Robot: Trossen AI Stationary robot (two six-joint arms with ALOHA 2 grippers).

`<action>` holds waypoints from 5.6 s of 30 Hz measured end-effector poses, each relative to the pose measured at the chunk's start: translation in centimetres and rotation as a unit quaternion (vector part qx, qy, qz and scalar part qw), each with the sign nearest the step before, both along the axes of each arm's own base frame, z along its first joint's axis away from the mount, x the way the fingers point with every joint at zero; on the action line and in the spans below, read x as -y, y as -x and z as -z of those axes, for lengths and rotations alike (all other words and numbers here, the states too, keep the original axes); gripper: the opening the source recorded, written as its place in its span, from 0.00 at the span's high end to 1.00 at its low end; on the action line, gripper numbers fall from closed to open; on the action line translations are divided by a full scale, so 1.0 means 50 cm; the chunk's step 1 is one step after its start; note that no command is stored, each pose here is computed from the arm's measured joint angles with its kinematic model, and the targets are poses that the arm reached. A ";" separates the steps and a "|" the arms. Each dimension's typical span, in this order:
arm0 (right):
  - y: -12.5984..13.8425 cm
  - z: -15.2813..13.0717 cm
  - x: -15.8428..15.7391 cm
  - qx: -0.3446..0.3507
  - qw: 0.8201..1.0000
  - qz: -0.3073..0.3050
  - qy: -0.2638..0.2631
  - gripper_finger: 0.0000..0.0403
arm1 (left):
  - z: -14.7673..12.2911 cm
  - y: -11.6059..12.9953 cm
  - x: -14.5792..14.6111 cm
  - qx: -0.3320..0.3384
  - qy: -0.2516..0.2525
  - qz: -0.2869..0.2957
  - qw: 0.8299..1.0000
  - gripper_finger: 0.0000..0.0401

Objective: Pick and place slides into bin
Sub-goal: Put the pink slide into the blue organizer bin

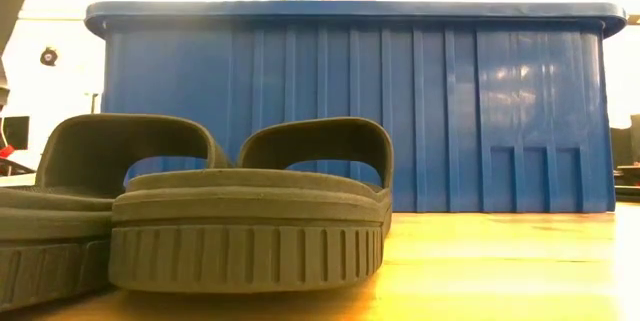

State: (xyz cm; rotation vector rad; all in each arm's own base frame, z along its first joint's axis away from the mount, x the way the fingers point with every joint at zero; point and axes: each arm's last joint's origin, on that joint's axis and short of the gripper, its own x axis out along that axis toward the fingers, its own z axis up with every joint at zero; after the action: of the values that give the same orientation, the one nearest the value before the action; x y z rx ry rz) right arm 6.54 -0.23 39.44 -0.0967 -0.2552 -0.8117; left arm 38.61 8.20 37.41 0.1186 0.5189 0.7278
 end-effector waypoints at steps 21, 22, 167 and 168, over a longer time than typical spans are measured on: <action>0.000 0.000 0.000 0.034 0.999 -0.013 -0.032 0.88 | 0.256 -0.165 -0.070 -0.253 -0.140 -0.087 0.953 1.00; 0.000 0.000 0.000 0.034 0.999 -0.013 -0.032 0.88 | 0.261 -0.166 -0.073 -0.261 -0.143 -0.084 0.951 1.00; -0.002 0.002 -0.001 -0.058 0.997 0.019 0.051 0.88 | 0.408 0.295 0.560 -0.365 0.332 -0.507 0.707 0.99; -0.002 0.002 -0.001 -0.060 0.997 0.019 0.052 0.88 | 0.399 0.295 0.560 -0.378 0.342 -0.485 0.711 0.99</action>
State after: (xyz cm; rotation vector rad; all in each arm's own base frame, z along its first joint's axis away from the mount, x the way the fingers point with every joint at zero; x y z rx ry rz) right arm 6.64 -0.19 39.34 -0.2476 -0.1830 -0.8272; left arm 23.89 -19.81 17.48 -0.6474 1.6893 1.4684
